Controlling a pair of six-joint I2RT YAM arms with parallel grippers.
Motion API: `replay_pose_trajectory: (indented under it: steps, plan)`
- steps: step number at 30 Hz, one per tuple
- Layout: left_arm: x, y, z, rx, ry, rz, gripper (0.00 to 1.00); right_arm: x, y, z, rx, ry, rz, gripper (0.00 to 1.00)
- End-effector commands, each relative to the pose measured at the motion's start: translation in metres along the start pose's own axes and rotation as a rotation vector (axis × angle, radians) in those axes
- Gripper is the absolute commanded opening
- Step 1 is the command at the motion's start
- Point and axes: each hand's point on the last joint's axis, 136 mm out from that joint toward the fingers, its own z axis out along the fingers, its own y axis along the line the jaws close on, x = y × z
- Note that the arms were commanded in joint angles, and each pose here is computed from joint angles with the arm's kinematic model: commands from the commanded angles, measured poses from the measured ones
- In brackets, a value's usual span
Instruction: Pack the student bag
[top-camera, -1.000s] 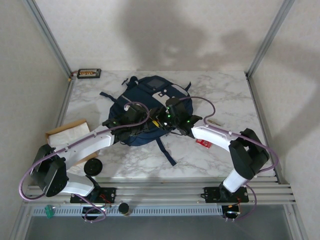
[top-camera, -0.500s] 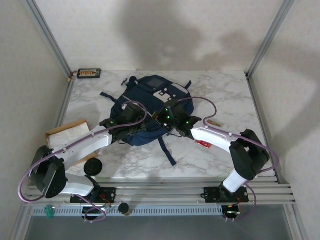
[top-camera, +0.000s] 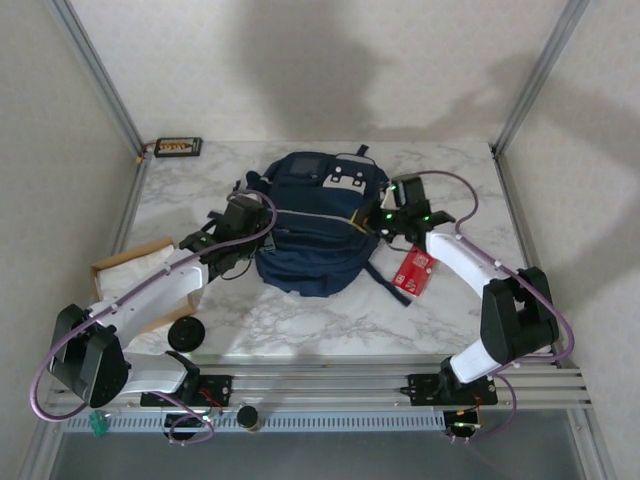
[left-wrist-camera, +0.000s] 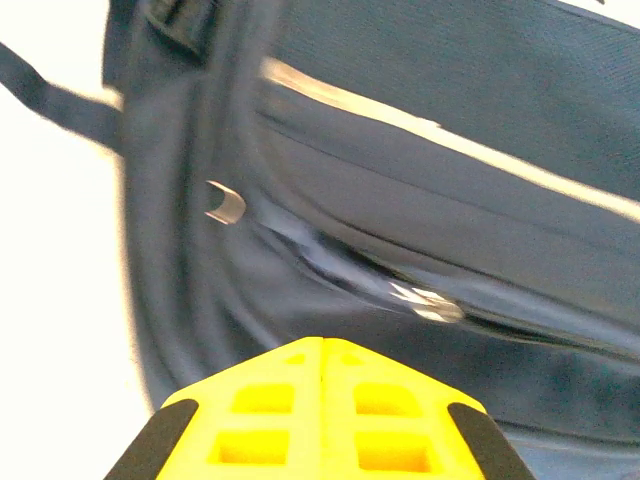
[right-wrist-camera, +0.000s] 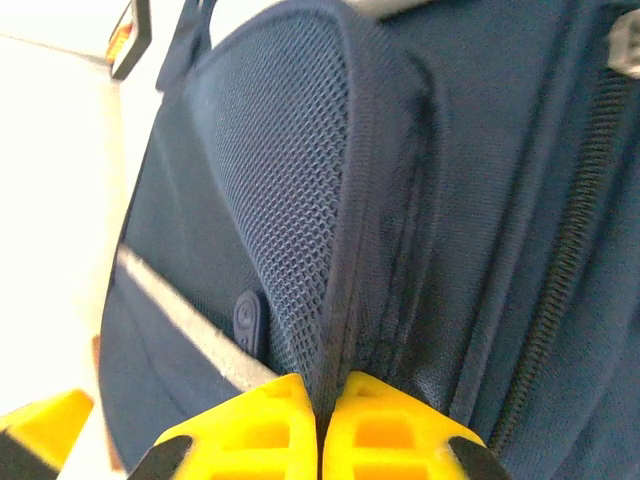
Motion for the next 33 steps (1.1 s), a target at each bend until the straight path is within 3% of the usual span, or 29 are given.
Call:
replay_pose_trajectory:
  steps: [1,8,9,11,12,16,19,26,33]
  plan:
    - [0.001,0.000,0.008,0.010,0.013,0.048,0.00,-0.036,-0.016,-0.014,0.061,-0.079,-0.080,0.00]
    - [0.006,-0.024,0.015,0.126,0.017,0.066,0.00,-0.022,-0.012,-0.015,0.059,-0.038,-0.110,0.02]
    - [0.006,-0.029,0.012,0.145,0.001,0.078,0.00,-0.022,-0.014,-0.016,0.073,-0.039,-0.111,0.07]
    - [0.008,-0.037,0.009,0.190,-0.014,0.103,0.00,-0.024,-0.019,-0.020,0.111,-0.035,-0.111,0.32]
    - [0.009,-0.037,0.010,0.192,-0.011,0.113,0.00,-0.026,-0.020,-0.022,0.130,-0.042,-0.109,0.39]
    - [0.002,-0.031,0.021,0.123,-0.009,0.114,0.02,-0.006,-0.021,-0.022,0.137,-0.019,-0.051,0.61]
    - [-0.003,-0.036,0.025,0.139,-0.025,0.093,0.03,0.016,-0.025,-0.022,0.138,-0.006,0.030,0.69]
    - [-0.009,-0.029,0.036,0.113,-0.044,0.063,0.08,0.048,0.021,-0.012,0.003,0.003,0.103,0.77]
    - [-0.004,-0.041,0.038,0.184,-0.024,0.074,0.09,0.027,0.038,-0.009,-0.021,-0.062,0.149,0.77]
